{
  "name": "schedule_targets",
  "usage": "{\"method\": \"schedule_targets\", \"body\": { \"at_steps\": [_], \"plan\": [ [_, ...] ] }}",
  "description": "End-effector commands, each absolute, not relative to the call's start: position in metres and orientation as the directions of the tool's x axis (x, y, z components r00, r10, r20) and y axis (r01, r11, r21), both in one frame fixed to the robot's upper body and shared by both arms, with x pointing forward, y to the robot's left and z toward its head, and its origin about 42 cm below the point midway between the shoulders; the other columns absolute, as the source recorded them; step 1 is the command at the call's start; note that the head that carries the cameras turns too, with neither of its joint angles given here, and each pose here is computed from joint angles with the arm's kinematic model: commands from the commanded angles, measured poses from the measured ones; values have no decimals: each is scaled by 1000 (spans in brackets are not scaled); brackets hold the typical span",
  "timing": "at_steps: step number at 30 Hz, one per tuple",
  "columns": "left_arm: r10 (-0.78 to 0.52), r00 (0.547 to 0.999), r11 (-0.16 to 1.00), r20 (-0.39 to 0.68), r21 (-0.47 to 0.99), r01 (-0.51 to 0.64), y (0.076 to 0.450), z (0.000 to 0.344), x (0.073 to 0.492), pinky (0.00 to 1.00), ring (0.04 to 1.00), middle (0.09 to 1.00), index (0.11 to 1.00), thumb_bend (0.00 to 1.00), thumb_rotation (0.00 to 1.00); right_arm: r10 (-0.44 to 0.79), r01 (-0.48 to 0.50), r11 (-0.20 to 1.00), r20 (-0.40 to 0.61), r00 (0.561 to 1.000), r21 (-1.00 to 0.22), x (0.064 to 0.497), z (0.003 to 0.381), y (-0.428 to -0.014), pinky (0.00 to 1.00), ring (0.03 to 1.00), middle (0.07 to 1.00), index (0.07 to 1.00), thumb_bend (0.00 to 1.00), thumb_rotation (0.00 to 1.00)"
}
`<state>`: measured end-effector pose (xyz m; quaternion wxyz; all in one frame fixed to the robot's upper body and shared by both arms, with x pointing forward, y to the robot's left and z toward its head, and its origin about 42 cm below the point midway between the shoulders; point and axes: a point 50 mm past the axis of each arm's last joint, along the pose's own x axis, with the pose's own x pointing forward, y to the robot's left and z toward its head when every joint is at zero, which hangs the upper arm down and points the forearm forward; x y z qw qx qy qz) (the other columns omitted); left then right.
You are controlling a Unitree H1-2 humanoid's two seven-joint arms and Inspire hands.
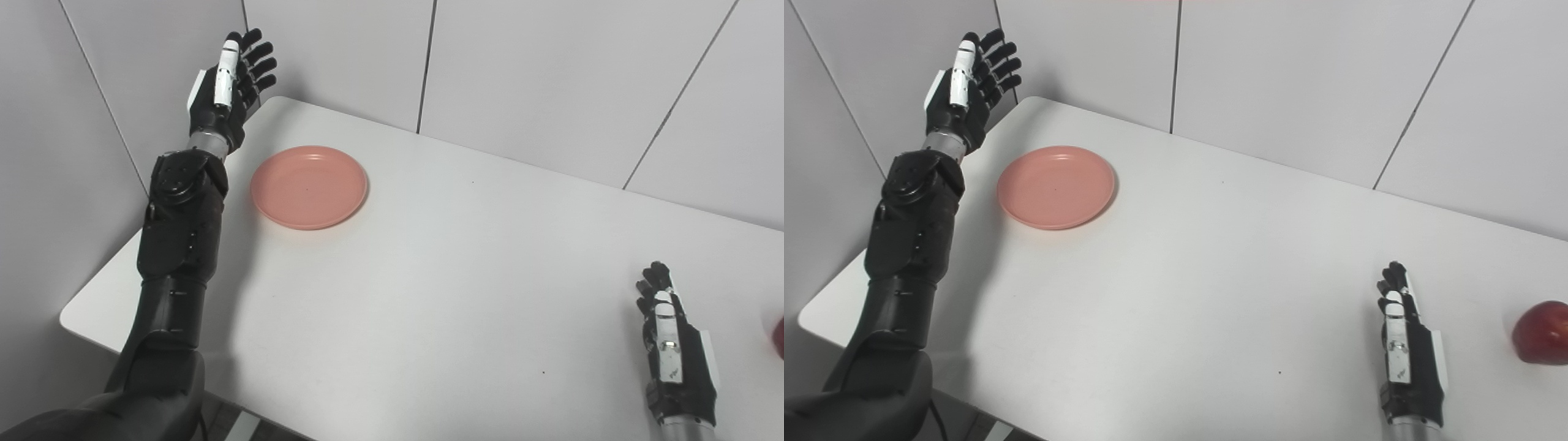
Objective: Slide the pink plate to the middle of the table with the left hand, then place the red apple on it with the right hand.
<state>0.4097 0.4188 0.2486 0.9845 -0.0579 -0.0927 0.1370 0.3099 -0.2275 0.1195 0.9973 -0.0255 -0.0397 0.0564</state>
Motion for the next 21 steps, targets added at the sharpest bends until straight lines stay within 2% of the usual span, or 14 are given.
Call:
{"method": "schedule_targets", "body": {
  "at_steps": [1,7,21],
  "plan": [
    [290,914,957,283,-115,-268,432,283,415,882,880,875,860,374,1000,112,-105,992,112,987,-68,312,122,-232,1000,966,958,954,27,1000],
    [326,908,945,262,-125,-303,447,274,415,865,857,853,832,343,1000,115,-108,992,107,988,-65,311,123,-231,1000,968,958,957,37,1000],
    [373,908,924,194,-165,-344,470,250,410,882,872,868,850,336,1000,120,-111,990,108,987,-88,311,123,-232,1000,967,959,958,15,1000]
  ]
}}
